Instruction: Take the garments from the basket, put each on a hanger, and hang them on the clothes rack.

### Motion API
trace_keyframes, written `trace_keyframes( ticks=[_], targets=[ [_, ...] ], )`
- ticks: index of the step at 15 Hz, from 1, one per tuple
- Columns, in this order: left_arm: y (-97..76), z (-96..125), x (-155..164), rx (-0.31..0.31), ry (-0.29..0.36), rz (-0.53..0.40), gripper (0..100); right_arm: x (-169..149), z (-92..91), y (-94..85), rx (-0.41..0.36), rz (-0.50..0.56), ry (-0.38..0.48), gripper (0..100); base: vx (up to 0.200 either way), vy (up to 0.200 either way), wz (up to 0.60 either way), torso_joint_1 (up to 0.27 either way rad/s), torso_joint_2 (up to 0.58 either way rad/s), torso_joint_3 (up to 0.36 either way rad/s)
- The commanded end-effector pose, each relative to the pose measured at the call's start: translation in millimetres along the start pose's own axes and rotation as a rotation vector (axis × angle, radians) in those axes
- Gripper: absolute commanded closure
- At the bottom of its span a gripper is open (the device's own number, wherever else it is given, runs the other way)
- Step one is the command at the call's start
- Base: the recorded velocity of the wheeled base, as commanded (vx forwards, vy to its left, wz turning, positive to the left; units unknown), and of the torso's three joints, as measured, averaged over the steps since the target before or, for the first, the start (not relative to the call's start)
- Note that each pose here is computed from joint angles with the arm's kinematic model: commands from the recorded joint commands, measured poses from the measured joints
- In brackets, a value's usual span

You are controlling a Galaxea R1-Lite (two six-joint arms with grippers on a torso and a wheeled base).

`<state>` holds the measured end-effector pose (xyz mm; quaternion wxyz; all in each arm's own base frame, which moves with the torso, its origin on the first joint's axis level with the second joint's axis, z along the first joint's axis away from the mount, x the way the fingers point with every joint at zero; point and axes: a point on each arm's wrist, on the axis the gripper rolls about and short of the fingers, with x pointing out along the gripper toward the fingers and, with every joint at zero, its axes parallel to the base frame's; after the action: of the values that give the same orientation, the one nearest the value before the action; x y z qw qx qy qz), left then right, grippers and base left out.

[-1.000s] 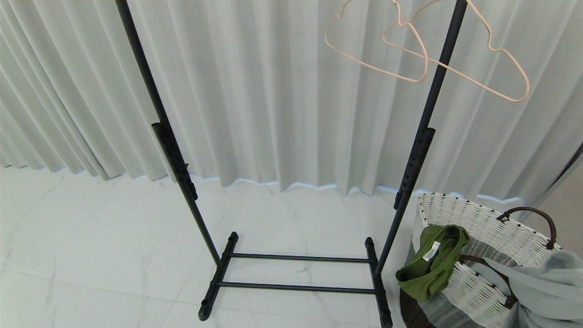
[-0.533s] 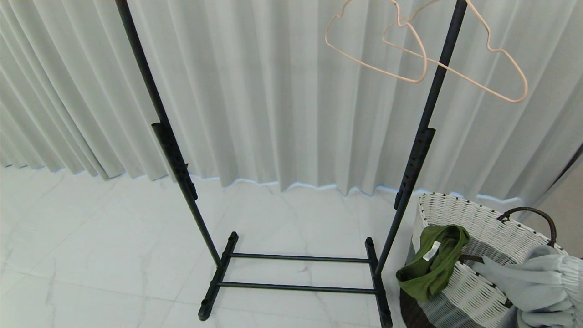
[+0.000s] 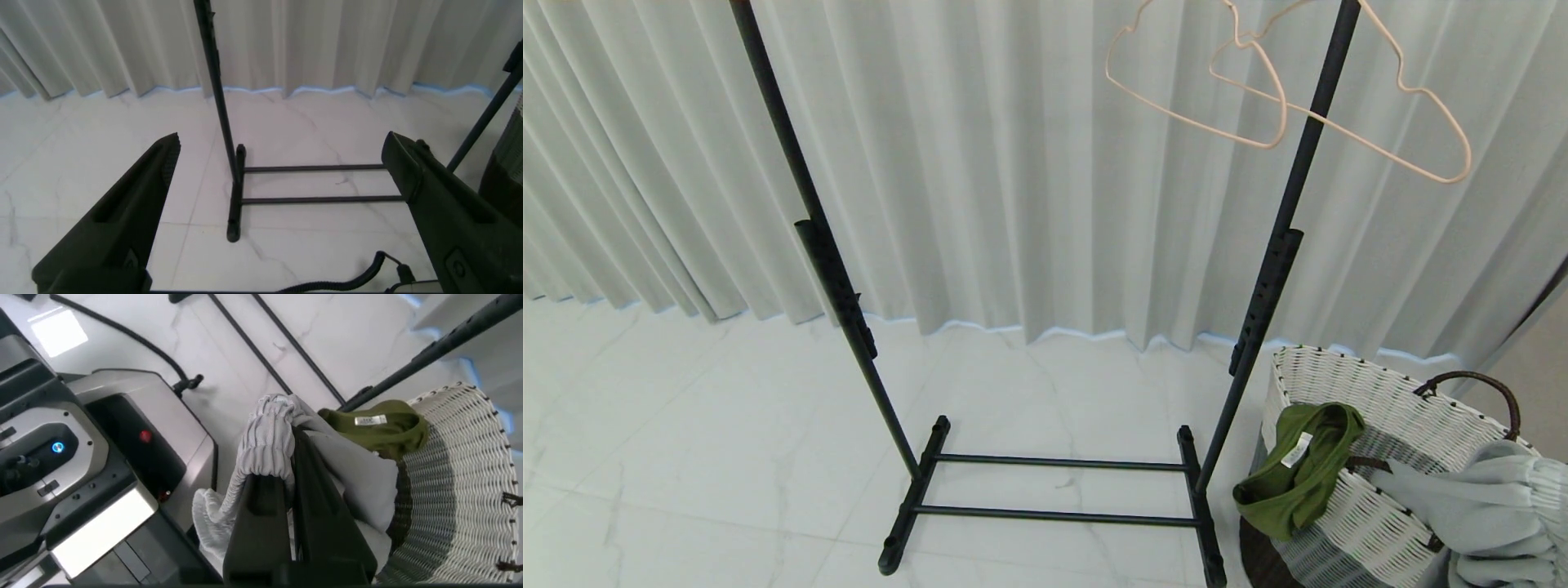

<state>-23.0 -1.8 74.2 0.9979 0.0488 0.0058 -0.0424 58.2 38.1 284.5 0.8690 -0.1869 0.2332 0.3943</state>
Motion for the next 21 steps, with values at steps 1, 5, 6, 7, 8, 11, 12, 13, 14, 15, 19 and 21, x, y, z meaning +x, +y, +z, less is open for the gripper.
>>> trace_keyframes(
  ticks=[1,5,6,7,8,11,12,13,14,15,19,21],
  targets=[
    [0.0,-0.1,0.0,0.000,0.001,0.000,0,0.1,0.3,-0.1,-0.001,0.000,-0.001,100,-0.200,0.000,0.00,0.002,0.01,0.007],
    [0.0,-0.1,0.0,0.001,0.001,0.000,0,4.7,4.0,-2.9,-0.005,-0.018,-0.011,100,-0.200,0.000,0.00,0.002,0.00,0.002],
    [0.0,-0.1,0.0,0.001,0.001,0.000,0,4.7,4.0,-2.9,-0.005,-0.018,-0.011,100,-0.200,0.000,0.00,0.002,0.00,0.002],
    [0.0,0.0,0.0,0.001,0.000,0.000,0,4.7,4.0,-2.9,-0.005,-0.018,-0.011,100,-0.200,0.000,0.00,0.007,0.00,0.007],
    [0.0,0.0,0.0,0.003,0.000,0.000,0,4.7,4.0,-3.0,-0.005,-0.019,-0.010,100,0.000,0.000,0.00,0.000,0.00,0.000],
    [0.0,0.0,0.0,0.026,0.000,0.000,0,4.7,4.1,-3.0,-0.005,-0.019,-0.012,100,0.000,0.000,0.00,0.000,0.00,0.000],
    [0.0,0.0,0.0,0.029,0.000,0.000,0,4.7,4.1,-3.2,-0.005,-0.027,-0.009,100,0.000,0.000,0.00,0.000,0.00,0.000],
    [0.0,0.0,0.0,0.029,0.000,0.000,0,4.7,4.0,-3.3,-0.005,-0.031,-0.007,100,0.000,0.200,0.00,0.007,0.00,0.007],
    [0.0,0.0,0.0,0.031,0.000,0.000,0,4.3,3.9,-3.1,-0.005,-0.032,-0.009,100,0.000,0.200,0.00,-0.002,0.00,0.002],
    [0.0,0.0,0.0,0.032,0.000,0.000,0,4.3,3.9,-3.1,-0.005,-0.032,-0.009,100,0.000,0.200,0.00,-0.002,0.00,0.002],
    [0.0,0.0,0.0,0.037,-0.001,-0.002,0,4.3,3.9,-3.2,-0.005,-0.033,-0.008,100,0.000,0.200,0.00,0.007,0.00,0.001],
    [0.0,0.0,0.0,0.037,-0.001,-0.002,0,4.3,3.9,-3.2,-0.005,-0.033,-0.008,100,0.000,0.000,0.00,0.000,0.00,0.000]
  ],
)
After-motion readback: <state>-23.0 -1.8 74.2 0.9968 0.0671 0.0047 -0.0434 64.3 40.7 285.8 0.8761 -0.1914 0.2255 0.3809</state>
